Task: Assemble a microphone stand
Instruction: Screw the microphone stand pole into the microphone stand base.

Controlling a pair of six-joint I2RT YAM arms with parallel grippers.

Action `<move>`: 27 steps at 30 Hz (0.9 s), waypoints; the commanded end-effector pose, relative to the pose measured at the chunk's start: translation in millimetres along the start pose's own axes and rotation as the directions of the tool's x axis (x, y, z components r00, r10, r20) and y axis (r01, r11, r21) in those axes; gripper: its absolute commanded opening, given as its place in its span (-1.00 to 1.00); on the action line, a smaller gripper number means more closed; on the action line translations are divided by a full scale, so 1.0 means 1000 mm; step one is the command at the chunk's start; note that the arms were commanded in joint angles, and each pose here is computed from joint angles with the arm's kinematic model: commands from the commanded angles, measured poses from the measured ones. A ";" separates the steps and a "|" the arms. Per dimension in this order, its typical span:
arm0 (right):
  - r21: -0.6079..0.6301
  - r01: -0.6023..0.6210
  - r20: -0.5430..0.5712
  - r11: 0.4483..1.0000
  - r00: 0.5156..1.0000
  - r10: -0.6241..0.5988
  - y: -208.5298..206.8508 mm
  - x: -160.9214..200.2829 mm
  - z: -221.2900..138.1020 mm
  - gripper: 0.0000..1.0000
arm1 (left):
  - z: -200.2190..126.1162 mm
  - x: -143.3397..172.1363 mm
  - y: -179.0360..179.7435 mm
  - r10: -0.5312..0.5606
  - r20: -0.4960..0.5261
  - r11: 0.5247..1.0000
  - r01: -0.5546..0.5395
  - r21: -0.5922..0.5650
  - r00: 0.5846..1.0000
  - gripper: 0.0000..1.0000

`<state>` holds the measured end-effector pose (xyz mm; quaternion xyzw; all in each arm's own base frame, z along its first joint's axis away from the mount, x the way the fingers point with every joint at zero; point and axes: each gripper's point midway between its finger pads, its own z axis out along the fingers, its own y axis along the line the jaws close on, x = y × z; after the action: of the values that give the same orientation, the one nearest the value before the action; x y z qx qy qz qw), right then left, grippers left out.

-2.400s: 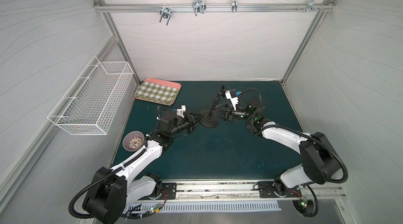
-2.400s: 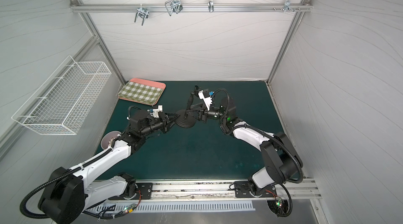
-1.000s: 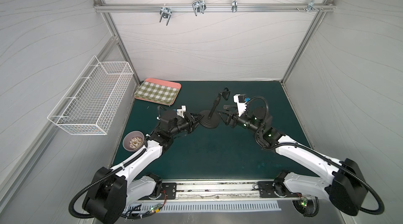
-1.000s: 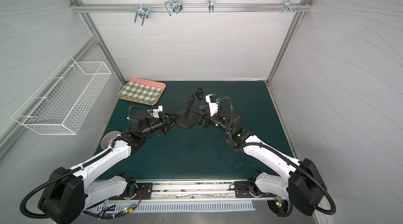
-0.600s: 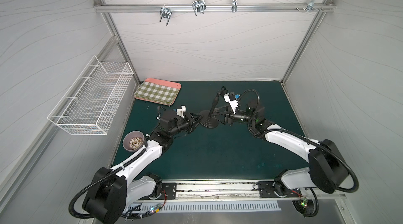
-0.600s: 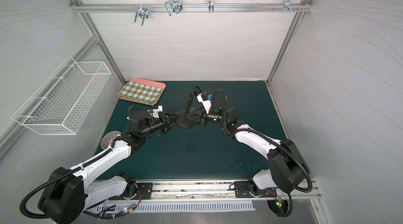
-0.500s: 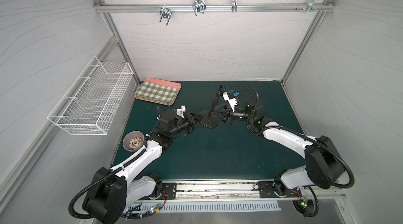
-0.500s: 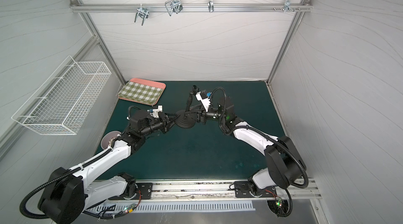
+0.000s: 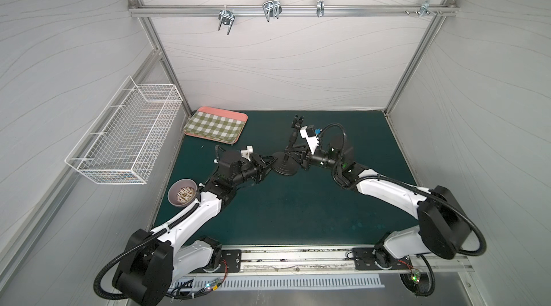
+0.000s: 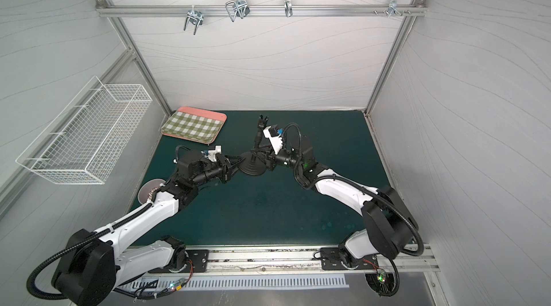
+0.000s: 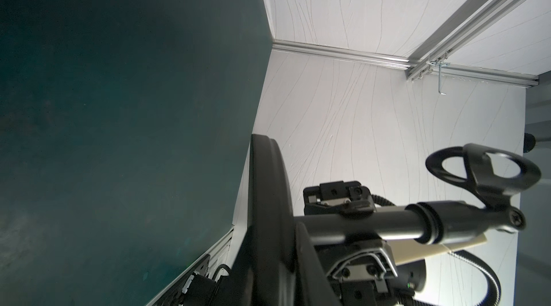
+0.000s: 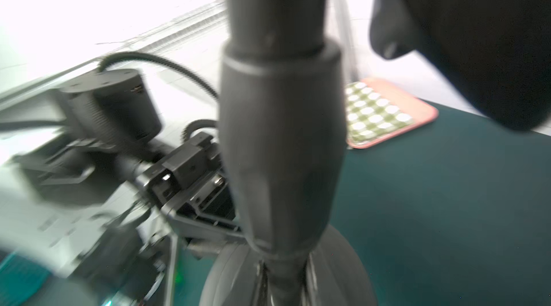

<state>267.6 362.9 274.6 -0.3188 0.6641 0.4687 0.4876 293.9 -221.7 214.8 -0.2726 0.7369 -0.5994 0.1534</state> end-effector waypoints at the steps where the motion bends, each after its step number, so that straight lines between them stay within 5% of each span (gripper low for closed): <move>1: 0.223 -0.022 0.029 0.975 0.999 0.016 0.012 0.001 -0.001 -0.98 | -0.005 0.004 -0.054 0.101 0.001 0.981 -0.100 0.168 0.995 -1.00; 7: 0.562 -0.232 0.158 0.794 0.972 0.172 -0.005 0.010 -0.011 -0.97 | -0.004 0.004 -0.054 0.099 -0.002 0.981 -0.097 0.167 0.995 -1.00; 11: 0.639 -0.297 0.206 0.710 0.955 0.214 0.002 0.011 -0.013 -0.98 | -0.004 0.004 -0.053 0.098 0.000 0.982 -0.096 0.165 0.995 -1.00; 16: 0.610 -0.269 0.182 0.745 0.963 0.199 0.014 0.004 -0.016 -0.07 | -0.003 0.004 -0.052 0.098 -0.002 0.982 -0.096 0.165 0.995 -1.00; 19: 0.547 -0.176 0.119 0.818 0.984 0.132 0.020 0.001 -0.024 0.44 | -0.003 0.003 -0.052 0.098 -0.002 0.982 -0.096 0.165 0.995 -1.00; 27: 0.100 -0.075 0.042 0.992 0.997 0.071 0.016 0.003 -0.044 0.56 | -0.004 0.005 -0.053 0.097 -0.007 0.981 -0.095 0.170 0.995 -1.00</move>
<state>262.7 309.9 259.4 -0.1515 0.7608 0.3575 0.5199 294.5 -223.1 217.0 -0.2627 0.7367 -0.6024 0.1593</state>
